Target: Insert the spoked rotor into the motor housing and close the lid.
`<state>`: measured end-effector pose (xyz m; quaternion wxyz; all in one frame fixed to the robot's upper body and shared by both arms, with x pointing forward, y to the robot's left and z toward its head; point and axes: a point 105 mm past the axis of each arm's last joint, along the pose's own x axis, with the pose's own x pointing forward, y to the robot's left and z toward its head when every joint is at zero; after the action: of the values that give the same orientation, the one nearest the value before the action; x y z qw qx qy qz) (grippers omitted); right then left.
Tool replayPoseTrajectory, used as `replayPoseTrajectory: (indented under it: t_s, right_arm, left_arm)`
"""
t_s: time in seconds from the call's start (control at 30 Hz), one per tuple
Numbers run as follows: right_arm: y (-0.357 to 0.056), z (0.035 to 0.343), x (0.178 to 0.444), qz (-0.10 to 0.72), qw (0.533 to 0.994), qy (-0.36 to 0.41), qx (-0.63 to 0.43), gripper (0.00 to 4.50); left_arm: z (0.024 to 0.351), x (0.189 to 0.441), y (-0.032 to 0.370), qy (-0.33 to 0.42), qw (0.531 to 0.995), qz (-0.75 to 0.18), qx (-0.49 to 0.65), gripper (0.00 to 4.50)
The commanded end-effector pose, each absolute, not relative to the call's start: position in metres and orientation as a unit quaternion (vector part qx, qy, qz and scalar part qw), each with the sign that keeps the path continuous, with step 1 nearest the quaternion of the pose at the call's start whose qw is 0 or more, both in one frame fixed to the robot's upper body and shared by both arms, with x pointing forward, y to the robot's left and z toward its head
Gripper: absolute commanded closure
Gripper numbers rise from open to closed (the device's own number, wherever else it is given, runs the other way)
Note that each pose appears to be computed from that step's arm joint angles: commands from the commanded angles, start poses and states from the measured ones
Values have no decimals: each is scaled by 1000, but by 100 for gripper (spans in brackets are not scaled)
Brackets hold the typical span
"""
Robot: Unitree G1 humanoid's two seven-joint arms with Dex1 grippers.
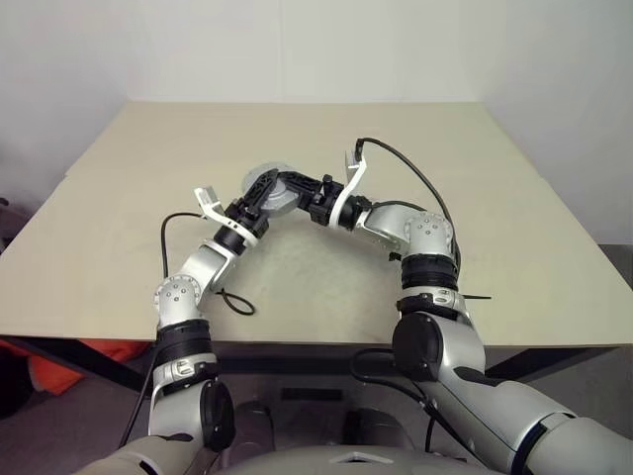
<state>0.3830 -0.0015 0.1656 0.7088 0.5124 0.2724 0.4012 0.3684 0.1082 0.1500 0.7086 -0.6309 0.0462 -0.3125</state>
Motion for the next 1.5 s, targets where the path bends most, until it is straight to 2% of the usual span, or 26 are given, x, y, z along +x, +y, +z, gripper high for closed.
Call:
replayPoseTrajectory:
  t_s: [0.03,0.27,0.47,0.6,0.7,0.77,0.87,1.13,1.27,1.37,1.5]
  right_arm:
    - [-9,183,392,400,726,229,511,243]
    - [-19,178,410,344,772,200,496,16]
    - [-29,170,420,302,794,189,493,16]
    - [-34,165,423,292,805,185,482,16]
    - [-38,161,423,287,806,186,484,16]
    - [-38,160,423,285,806,186,484,16]
    - [-36,160,423,287,806,187,482,16]
    - [-31,161,424,294,806,189,477,16]
    - [-28,158,424,294,806,196,475,14]
    - [-27,157,425,294,807,200,472,14]
    - [-28,155,428,290,810,204,467,14]
  left_arm:
    - [159,369,112,33,725,-315,-611,224]
    - [157,371,113,35,734,-308,-604,224]
    - [154,377,125,21,755,-279,-594,224]
    - [138,391,191,-30,789,-135,-599,224]
    - [120,387,250,-58,805,-15,-590,224]
    - [108,384,273,-58,809,41,-584,224]
    - [91,381,289,-40,813,106,-571,224]
    - [77,375,310,-32,811,167,-560,224]
    - [77,366,330,-41,822,205,-530,110]
    - [81,354,359,-63,821,263,-503,4]
    - [94,338,396,-89,827,325,-449,4]
